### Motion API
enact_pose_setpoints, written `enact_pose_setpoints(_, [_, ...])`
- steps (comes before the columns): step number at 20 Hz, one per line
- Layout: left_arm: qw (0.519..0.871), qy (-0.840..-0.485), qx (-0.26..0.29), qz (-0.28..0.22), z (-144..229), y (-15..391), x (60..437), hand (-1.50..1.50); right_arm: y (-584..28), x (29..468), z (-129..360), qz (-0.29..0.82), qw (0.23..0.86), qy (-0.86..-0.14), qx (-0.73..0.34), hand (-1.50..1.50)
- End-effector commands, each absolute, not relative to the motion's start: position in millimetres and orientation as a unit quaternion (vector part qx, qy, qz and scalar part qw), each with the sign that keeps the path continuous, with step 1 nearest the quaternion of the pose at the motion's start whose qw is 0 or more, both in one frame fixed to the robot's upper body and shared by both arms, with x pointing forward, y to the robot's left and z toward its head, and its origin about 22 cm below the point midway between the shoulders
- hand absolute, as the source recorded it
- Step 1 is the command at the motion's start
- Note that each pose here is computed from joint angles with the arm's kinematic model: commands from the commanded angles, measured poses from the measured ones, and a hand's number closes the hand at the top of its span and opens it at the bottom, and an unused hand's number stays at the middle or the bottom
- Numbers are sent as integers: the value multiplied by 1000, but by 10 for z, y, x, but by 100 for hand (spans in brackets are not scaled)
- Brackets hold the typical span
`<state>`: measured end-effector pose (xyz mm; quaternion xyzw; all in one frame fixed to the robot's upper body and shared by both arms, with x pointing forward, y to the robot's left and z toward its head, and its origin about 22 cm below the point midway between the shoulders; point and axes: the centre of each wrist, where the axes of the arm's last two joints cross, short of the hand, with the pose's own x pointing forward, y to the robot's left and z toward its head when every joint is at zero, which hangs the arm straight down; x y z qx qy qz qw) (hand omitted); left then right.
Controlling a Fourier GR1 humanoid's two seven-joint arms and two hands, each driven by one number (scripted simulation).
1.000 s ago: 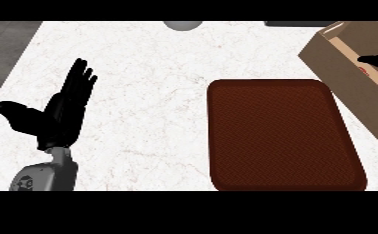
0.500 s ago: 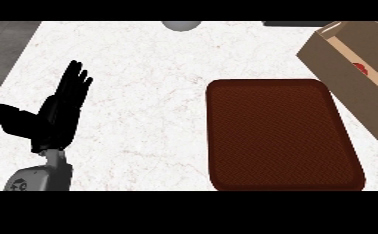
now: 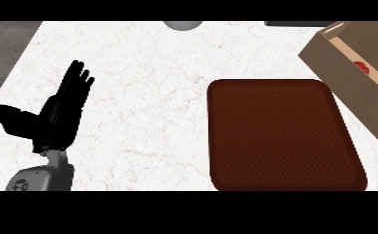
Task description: Pick the bell pepper from the tray and place it in the cardboard box
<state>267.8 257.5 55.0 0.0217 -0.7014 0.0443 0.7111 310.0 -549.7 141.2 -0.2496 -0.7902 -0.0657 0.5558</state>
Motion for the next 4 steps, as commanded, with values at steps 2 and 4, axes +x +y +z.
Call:
enact_pose_setpoints(2, [711,-701,24,44,643,2595,2607,0,-5679,2883,1380,-86,545,-795,-250,-150])
enact_pose_setpoints(4, [705,-707,22,43,510,2538,2633,0,-5787,2680,1235,-79,552,-790,-254,-150])
